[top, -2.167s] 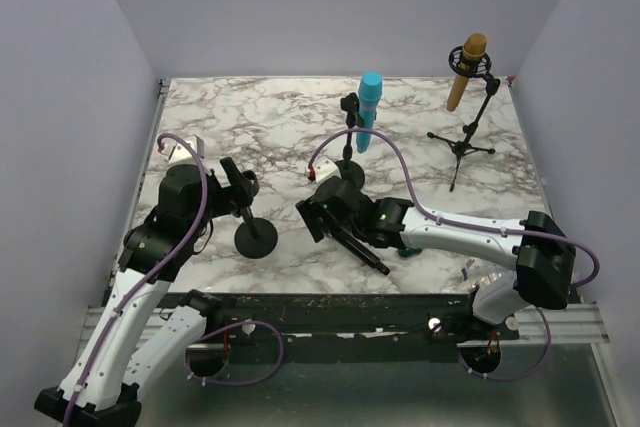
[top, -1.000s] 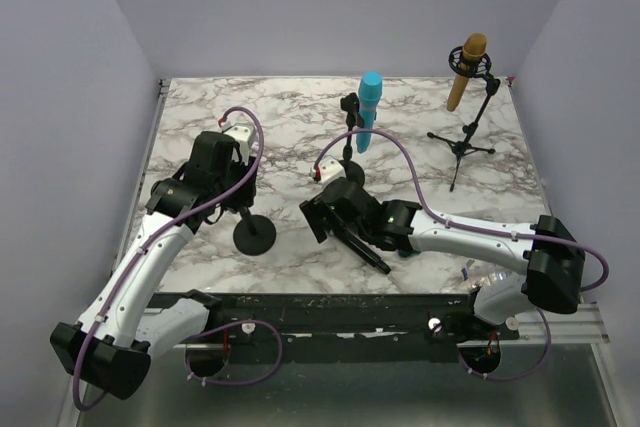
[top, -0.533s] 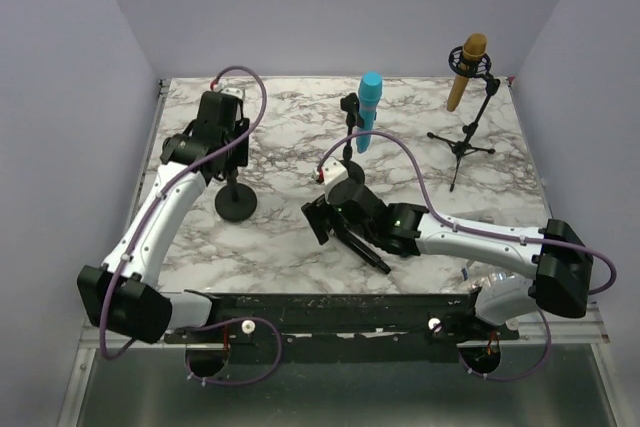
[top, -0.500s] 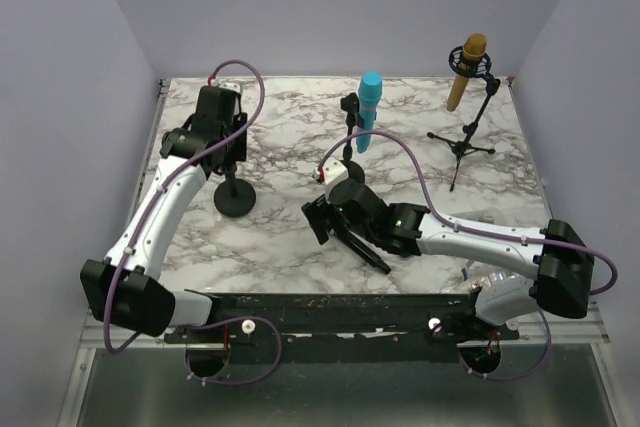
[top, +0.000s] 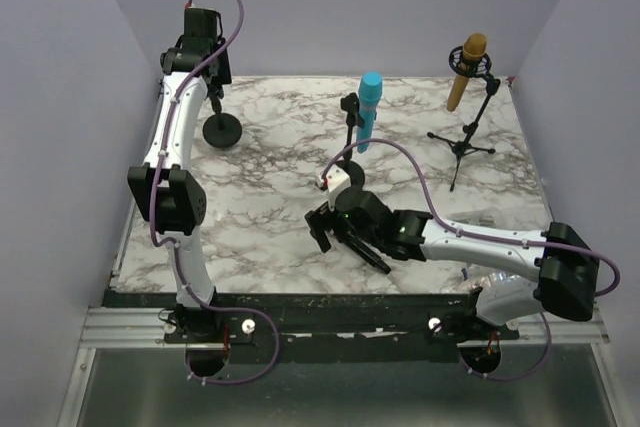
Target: Remove the microphone from the stand
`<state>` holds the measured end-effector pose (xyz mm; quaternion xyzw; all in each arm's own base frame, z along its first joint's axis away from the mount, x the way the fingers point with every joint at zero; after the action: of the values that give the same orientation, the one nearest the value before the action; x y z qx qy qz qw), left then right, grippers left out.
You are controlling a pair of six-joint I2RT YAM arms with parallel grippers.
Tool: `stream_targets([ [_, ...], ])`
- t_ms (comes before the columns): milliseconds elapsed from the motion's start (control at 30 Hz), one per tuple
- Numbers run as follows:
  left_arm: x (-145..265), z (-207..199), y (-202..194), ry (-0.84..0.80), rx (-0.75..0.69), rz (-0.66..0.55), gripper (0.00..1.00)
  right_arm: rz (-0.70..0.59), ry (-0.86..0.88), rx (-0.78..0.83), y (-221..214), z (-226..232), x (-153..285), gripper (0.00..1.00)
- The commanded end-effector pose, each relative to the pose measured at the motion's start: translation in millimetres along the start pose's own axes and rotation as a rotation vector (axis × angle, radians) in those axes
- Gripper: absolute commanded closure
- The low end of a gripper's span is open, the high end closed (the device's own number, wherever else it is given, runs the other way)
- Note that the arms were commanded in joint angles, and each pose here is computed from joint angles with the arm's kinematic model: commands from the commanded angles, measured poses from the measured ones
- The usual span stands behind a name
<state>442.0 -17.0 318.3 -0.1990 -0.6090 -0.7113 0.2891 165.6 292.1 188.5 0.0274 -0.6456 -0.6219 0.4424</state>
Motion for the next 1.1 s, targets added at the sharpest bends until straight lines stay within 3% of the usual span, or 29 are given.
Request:
stream_targets([
  [0, -19, 23, 45, 0.042, 0.044, -0.093, 0.91, 0.024, 0.015, -0.007, -6, 1, 0, 0.00],
  [67, -32, 27, 49, 0.048, 0.059, -0.112, 0.84, 0.031, 0.014, -0.007, -7, 1, 0, 0.00],
  [367, -73, 31, 27, 0.023, 0.087, -0.070, 0.81, 0.011, 0.035, -0.018, 8, 9, -2, 0.00],
  [433, -78, 31, 26, 0.009, 0.092, -0.057, 0.65, 0.011, 0.034, -0.014, 11, 11, -3, 0.00],
  [467, -79, 31, 25, 0.006, 0.095, -0.055, 0.42, 0.015, 0.033, -0.015, 12, 11, -4, 0.00],
  [500, -79, 32, 25, 0.007, 0.097, -0.053, 0.29, 0.016, 0.032, -0.015, 14, 12, -5, 0.00],
  [567, -75, 34, 26, 0.011, 0.095, -0.060, 0.18, 0.021, 0.031, -0.016, 15, 13, -6, 0.00],
  [733, -48, 44, 42, 0.015, 0.112, -0.126, 0.02, 0.017, 0.035, -0.043, 22, 17, -7, 0.00],
  [1067, 71, 52, 59, -0.060, 0.182, -0.276, 0.01, 0.015, -0.003, -0.093, 30, 16, 4, 0.00],
])
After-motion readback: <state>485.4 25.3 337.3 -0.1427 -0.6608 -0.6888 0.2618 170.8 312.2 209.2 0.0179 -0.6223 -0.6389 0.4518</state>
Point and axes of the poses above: each gripper's point midway between its finger pads, its own x axis back along the fingers, its own z axis along the line the jaws close on, y = z × x, the point moved 8 cm from there along x, back along the fingers, and after that the axes turned 10 degrees about -x, right-handed, at the moved point
